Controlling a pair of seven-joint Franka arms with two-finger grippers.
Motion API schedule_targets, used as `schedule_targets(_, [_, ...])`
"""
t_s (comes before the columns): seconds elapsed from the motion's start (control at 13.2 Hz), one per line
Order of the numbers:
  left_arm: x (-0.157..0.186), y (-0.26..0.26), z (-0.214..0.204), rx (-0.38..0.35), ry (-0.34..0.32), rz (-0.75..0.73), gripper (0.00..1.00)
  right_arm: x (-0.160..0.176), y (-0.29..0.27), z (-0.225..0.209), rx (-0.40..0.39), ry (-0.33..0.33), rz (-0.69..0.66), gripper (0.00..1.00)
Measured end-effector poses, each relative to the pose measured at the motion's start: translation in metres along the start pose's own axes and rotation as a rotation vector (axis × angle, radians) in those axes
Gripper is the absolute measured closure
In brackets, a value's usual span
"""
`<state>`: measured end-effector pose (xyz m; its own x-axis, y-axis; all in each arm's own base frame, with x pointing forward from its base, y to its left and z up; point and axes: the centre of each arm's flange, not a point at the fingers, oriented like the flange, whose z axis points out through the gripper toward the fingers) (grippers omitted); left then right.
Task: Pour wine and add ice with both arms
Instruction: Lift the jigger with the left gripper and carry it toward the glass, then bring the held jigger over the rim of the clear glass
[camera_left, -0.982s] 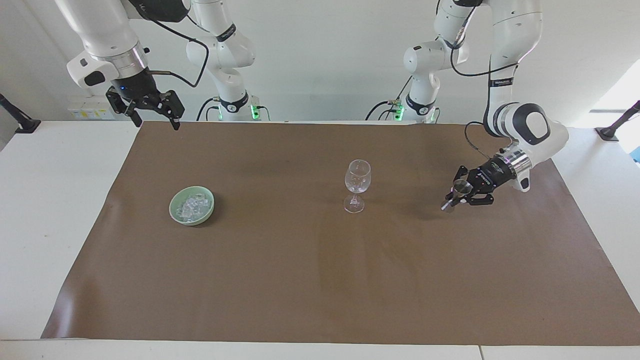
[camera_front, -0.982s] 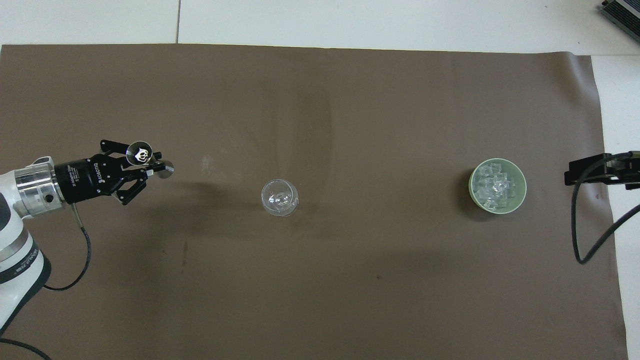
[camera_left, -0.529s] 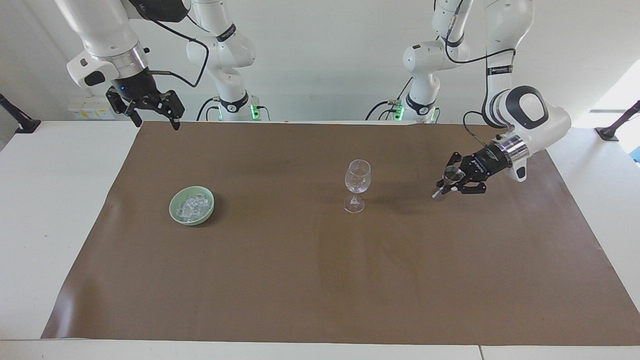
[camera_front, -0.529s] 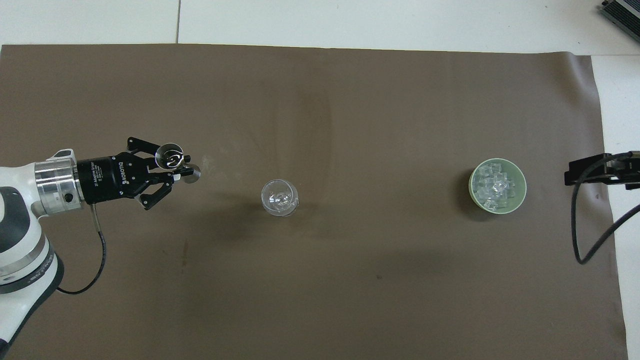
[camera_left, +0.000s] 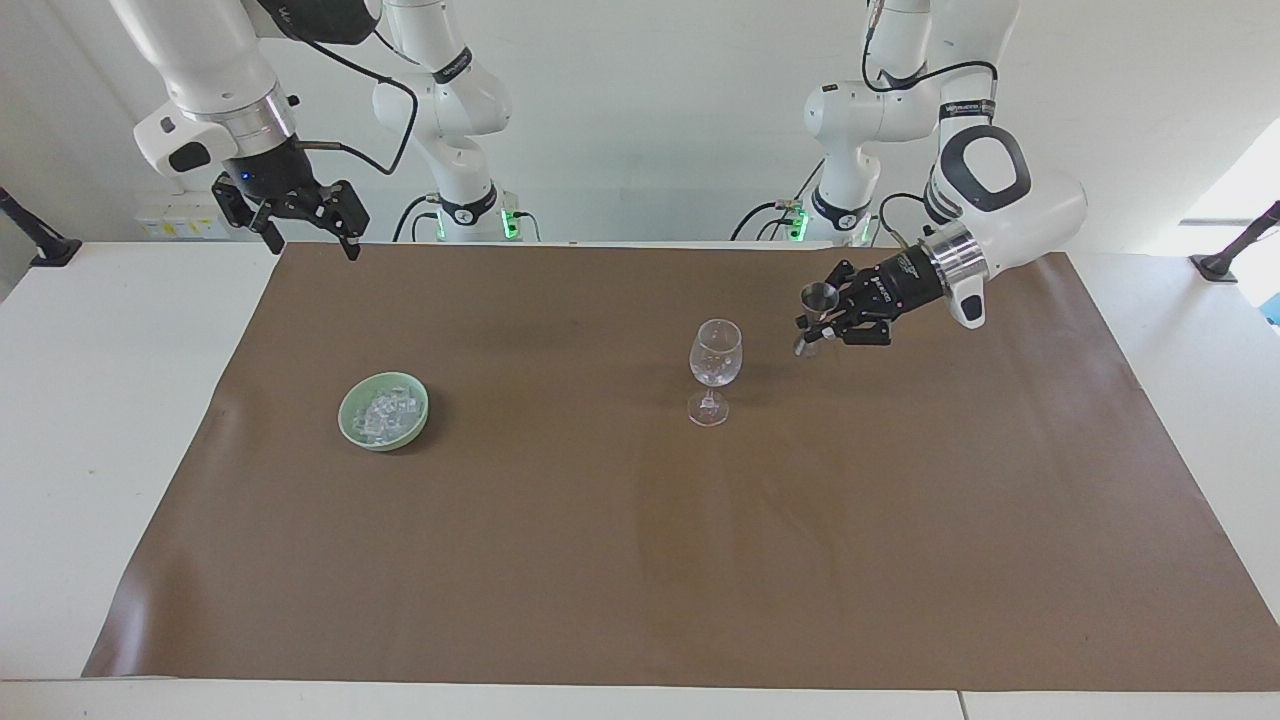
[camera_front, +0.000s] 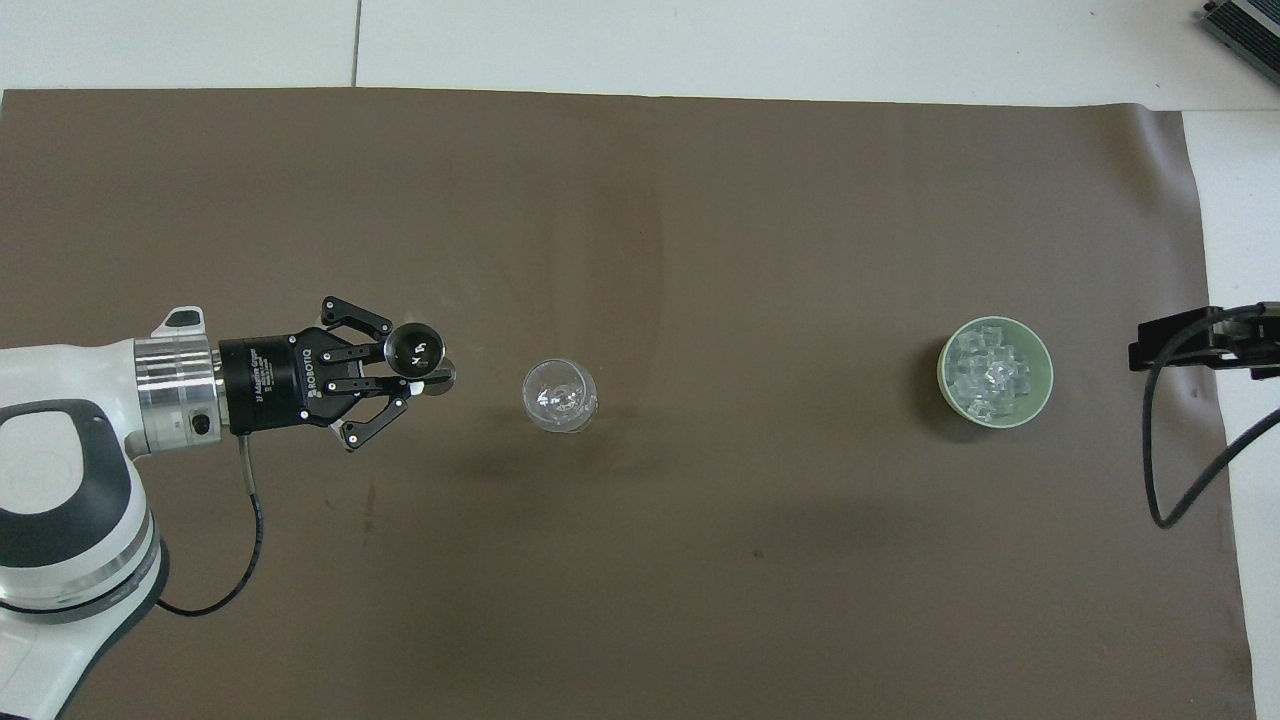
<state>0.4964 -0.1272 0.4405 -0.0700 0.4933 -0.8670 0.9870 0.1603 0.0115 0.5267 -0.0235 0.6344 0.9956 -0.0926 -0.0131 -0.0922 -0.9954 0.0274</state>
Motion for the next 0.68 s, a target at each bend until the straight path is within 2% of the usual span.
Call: schedule_targets(0.68, [-0.001, -0.01, 0.025, -0.051, 0.119, 0.059, 0.78, 0.0, 0.0, 0.0, 0.0, 0.0, 0.0, 0.0])
